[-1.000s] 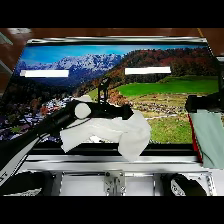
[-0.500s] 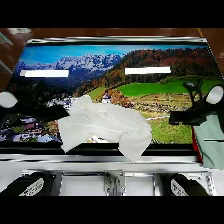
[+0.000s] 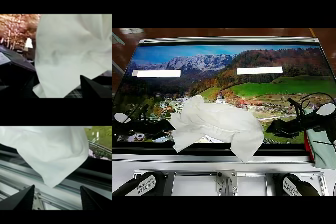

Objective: Fold the shirts.

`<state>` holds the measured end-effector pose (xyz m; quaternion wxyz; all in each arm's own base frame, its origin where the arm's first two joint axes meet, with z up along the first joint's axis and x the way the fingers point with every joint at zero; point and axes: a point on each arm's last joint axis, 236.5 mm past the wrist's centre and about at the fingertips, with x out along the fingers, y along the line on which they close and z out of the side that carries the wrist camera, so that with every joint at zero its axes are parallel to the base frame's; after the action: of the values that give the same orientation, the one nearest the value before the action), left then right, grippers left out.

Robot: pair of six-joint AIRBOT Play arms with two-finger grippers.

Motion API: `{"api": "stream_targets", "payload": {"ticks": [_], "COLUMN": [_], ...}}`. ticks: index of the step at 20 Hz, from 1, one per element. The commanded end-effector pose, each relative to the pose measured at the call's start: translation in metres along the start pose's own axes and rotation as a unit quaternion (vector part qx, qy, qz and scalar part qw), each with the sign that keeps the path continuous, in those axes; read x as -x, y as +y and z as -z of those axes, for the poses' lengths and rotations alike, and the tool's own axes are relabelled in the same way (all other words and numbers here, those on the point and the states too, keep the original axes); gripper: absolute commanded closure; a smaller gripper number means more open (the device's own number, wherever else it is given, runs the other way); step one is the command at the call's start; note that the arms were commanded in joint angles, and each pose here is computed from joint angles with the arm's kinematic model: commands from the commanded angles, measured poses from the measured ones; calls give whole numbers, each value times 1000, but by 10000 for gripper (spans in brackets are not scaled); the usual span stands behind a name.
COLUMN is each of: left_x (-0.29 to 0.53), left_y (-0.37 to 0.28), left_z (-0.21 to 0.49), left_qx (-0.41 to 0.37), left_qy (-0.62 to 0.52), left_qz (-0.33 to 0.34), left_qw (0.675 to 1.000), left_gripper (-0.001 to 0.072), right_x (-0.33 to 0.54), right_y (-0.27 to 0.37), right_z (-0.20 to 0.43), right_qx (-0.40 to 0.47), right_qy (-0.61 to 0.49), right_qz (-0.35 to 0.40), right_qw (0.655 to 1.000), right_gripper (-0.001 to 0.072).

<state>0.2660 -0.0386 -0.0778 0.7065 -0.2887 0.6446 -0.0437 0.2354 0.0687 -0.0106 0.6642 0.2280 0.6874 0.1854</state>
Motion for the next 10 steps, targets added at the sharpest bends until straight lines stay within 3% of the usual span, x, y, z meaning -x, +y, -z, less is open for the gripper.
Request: {"api": "stream_targets", "payload": {"ticks": [1,10], "left_x": [-24,-43], "left_y": [14,3], "left_z": [2,-20], "left_qx": [11,17], "left_qy": [27,-3], "left_qz": [1,41], "left_qw": [1000,999], "left_gripper": [22,59], "right_x": [-1,-21], "right_y": [2,-8], "right_z": [6,18], "right_qx": [-9,-74], "right_qy": [10,53], "right_qz": [-17,-24], "right_qw": [1000,996], "right_gripper": [32,32]}}
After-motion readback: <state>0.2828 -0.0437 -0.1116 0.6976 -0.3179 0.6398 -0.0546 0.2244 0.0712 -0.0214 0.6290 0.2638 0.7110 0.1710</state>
